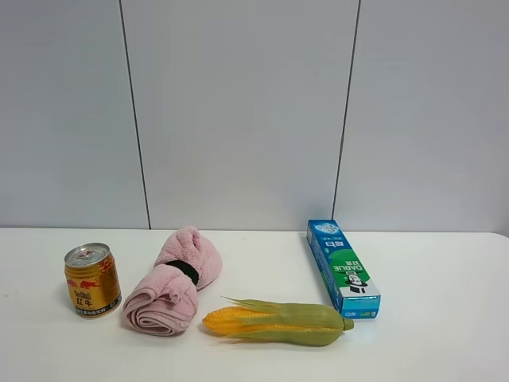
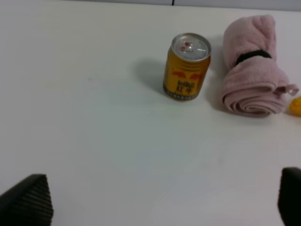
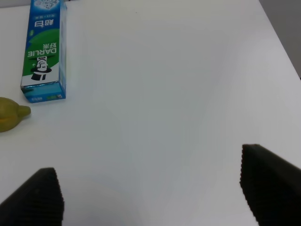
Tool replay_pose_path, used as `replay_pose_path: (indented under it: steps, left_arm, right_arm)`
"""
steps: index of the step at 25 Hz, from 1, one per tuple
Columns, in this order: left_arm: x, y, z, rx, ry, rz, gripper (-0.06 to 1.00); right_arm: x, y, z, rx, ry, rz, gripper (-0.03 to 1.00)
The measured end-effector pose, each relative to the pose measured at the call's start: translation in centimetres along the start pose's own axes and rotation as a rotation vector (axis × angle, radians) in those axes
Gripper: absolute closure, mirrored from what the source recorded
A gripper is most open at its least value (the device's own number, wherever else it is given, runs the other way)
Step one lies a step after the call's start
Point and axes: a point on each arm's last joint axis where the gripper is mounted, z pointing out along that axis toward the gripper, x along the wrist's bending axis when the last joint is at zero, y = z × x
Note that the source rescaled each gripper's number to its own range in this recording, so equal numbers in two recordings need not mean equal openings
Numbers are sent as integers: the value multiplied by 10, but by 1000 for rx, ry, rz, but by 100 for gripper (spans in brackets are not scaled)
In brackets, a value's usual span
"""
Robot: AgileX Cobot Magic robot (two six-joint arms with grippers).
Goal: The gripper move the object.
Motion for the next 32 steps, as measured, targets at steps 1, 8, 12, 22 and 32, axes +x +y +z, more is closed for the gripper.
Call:
replay_pose_path:
  steps: [1,8,12,22,32]
  left_arm:
    - [1,0,0,-1,7,23,-4]
    - [1,0,0,-4,45,42,-4]
    - [1,0,0,-8,110,14,-4]
    - [1,0,-1,-10,145,0,-4]
    - [1,0,-1,-10,145,0,-4]
  right_arm:
    - [0,0,0,0,0,0,-3]
    - [0,0,0,0,0,0,-3]
    - [0,0,0,0,0,0,-3]
    - [0,0,0,0,0,0,-3]
    - [0,0,0,0,0,0,-3]
